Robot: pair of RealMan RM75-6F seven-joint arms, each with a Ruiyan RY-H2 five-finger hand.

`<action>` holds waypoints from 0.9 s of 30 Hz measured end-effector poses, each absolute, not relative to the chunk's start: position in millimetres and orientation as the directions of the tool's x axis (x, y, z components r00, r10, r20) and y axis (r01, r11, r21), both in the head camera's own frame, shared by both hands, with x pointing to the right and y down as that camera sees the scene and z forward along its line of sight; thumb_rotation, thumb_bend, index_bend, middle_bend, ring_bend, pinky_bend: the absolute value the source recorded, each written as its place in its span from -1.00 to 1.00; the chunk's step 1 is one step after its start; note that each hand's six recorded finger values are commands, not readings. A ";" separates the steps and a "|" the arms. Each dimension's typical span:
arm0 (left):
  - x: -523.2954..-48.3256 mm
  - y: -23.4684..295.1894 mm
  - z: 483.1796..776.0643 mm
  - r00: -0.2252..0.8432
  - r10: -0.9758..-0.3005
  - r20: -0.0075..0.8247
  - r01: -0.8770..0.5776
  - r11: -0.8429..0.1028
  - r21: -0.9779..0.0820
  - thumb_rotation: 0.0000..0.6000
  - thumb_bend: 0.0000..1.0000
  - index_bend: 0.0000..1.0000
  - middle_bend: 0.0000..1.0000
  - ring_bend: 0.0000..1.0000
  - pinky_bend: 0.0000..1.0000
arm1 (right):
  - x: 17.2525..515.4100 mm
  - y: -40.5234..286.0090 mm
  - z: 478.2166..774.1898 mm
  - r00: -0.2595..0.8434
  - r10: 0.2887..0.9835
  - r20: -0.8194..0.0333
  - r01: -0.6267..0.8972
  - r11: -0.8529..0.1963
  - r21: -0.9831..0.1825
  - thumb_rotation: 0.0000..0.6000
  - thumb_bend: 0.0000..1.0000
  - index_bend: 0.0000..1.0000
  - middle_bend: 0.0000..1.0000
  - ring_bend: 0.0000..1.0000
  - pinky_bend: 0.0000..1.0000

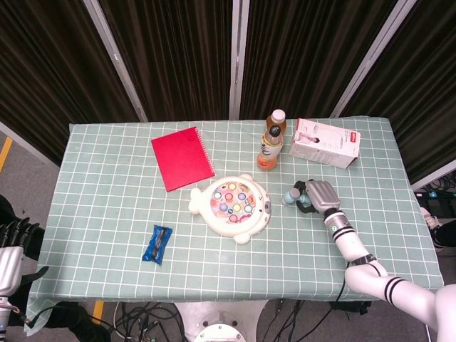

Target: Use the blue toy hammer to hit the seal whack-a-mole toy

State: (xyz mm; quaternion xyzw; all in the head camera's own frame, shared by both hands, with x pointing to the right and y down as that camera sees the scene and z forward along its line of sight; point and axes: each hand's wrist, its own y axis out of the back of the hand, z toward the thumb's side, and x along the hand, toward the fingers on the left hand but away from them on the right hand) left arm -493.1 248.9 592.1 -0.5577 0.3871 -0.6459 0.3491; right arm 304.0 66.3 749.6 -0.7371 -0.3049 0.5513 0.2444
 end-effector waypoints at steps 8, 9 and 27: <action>-494.2 250.7 592.6 -0.137 -0.883 0.449 0.015 -0.456 -0.890 1.00 -0.93 -0.69 -0.88 -1.00 -1.00 | 303.0 65.6 749.2 0.209 0.725 -0.656 0.187 -0.688 -0.701 1.00 -0.31 -0.04 -0.02 -0.29 -0.11; -494.1 250.7 592.6 -0.137 -0.883 0.449 0.016 -0.455 -0.890 1.00 -0.93 -0.69 -0.87 -1.00 -1.00 | 303.0 65.5 748.9 0.209 0.726 -0.655 0.187 -0.687 -0.702 1.00 -0.31 -0.04 -0.02 -0.29 -0.11; -493.7 251.0 591.7 -0.137 -0.882 0.451 0.018 -0.458 -0.889 1.00 -0.93 -0.69 -0.88 -1.00 -1.00 | 297.8 59.7 729.6 0.290 0.731 -0.618 0.115 -0.667 -0.736 1.00 -0.06 0.41 0.27 0.04 0.25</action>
